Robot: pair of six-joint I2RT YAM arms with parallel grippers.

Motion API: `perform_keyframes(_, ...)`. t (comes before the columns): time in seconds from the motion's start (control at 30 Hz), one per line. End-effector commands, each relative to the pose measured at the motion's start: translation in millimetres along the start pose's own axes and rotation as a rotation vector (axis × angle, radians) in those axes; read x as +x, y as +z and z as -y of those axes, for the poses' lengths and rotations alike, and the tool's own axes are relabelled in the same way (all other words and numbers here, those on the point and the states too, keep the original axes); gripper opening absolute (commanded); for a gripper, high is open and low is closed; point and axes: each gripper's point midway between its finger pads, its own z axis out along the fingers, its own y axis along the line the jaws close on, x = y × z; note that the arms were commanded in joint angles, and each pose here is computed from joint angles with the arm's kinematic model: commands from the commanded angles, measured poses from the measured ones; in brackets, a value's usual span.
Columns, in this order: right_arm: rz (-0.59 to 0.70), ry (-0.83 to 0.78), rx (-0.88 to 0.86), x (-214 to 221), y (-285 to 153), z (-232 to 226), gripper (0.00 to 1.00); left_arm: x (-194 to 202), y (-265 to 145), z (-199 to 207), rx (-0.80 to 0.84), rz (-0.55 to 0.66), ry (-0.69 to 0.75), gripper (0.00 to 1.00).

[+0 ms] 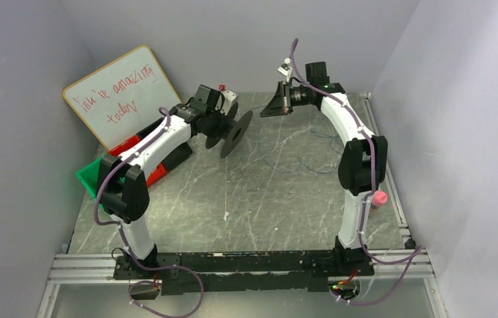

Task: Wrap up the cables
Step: Wrap the cable around the cable reel.

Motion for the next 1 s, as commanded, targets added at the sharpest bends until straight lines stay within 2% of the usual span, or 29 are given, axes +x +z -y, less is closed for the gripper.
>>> perform_keyframes(0.0, 0.014, -0.103, -0.213, -16.1, 9.6, -71.4, 0.00, -28.6, -7.9, -33.4, -0.164, 0.064, -0.174, 0.02)
perform_keyframes(0.27, -0.038, -0.107, -0.419, 20.6, 45.1, -104.6, 0.01, -26.1, 11.4, -15.6, -0.105, 0.020, -0.328, 0.02)
perform_keyframes(0.43, -0.076, -0.083, -0.460, 42.4, 62.2, -104.1, 0.02, -30.3, 14.6, -9.0, -0.084, 0.006, -0.408, 0.02)
perform_keyframes(0.57, -0.094, -0.042, -0.387, 56.1, 76.9, -94.3, 0.07, -39.5, 10.4, -15.7, -0.102, 0.016, -0.476, 0.02)
perform_keyframes(0.7, -0.088, -0.176, -0.230, 66.3, 85.5, -75.6, 0.07, -50.8, 2.5, -22.2, -0.111, 0.037, -0.519, 0.02)
perform_keyframes(0.97, -0.158, -0.278, -0.195, 103.1, 98.5, -62.1, 0.07, -70.6, -9.5, -44.7, -0.068, 0.079, -0.656, 0.02)
